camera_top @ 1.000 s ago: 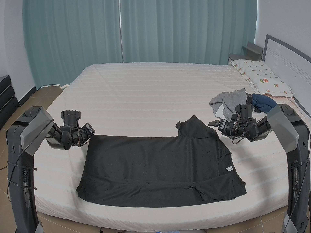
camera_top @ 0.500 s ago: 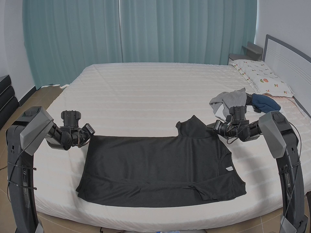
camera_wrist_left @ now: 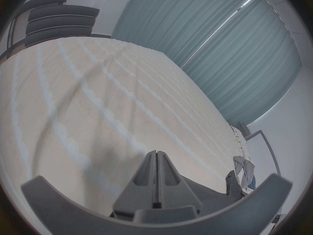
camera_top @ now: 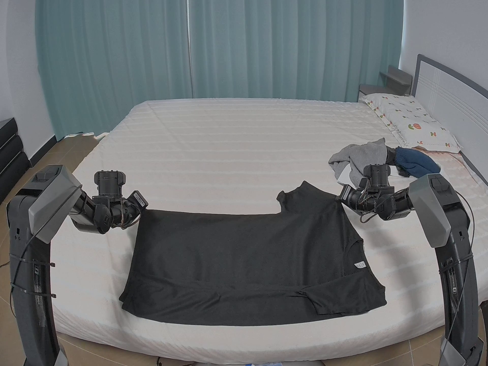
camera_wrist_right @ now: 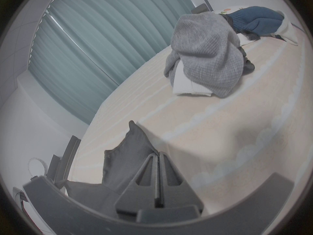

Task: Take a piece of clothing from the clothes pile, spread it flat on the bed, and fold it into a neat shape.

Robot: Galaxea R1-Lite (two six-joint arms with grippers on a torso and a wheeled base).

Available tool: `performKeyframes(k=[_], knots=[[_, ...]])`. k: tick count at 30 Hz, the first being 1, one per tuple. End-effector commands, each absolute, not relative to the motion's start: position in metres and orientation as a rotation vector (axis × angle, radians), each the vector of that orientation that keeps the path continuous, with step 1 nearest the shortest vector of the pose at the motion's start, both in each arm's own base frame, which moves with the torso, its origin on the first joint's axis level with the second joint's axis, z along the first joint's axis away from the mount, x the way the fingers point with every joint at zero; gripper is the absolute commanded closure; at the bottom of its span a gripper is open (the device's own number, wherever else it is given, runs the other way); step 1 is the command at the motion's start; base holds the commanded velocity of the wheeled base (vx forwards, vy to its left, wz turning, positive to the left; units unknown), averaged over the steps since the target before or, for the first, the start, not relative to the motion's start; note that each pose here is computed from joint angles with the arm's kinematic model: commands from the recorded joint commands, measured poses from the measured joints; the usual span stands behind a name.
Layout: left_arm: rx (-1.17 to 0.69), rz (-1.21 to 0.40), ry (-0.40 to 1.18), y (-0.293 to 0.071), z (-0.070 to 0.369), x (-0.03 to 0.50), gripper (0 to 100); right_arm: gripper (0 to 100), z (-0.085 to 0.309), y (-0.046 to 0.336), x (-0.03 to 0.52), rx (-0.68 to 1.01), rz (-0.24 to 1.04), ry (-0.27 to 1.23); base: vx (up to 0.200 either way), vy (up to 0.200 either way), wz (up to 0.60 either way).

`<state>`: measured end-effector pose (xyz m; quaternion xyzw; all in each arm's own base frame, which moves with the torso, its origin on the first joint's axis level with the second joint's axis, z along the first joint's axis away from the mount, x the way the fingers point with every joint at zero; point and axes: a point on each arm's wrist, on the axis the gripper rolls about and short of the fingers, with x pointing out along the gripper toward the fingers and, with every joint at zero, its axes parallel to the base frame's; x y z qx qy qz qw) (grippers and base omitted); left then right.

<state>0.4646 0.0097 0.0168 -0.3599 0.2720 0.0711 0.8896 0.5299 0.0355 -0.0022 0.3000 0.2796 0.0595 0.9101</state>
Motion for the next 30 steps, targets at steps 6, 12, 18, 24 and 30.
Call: performKeyframes(k=[6,12,18,24,30], knots=[[-0.749,0.141,0.537,0.011,0.031,0.462,100,100,0.026,0.028,0.515,0.634,0.123,0.511,0.0,0.0,0.0],[-0.755,0.149,0.499,0.022,0.049,0.457,100,100,0.019,0.032,0.512,0.606,0.131,0.402,0.0,0.0,0.0],[-0.753,0.15,0.51,0.02,0.048,0.454,100,100,0.02,0.034,0.512,0.592,0.136,0.39,0.0,0.0,0.0],[-0.751,0.151,0.515,0.02,0.046,0.454,100,100,0.018,0.034,0.511,0.565,0.141,0.396,0.0,0.0,0.0],[-0.747,0.158,0.54,0.02,0.048,0.442,100,100,0.022,0.028,0.498,0.569,0.144,0.431,0.0,0.0,0.0]])
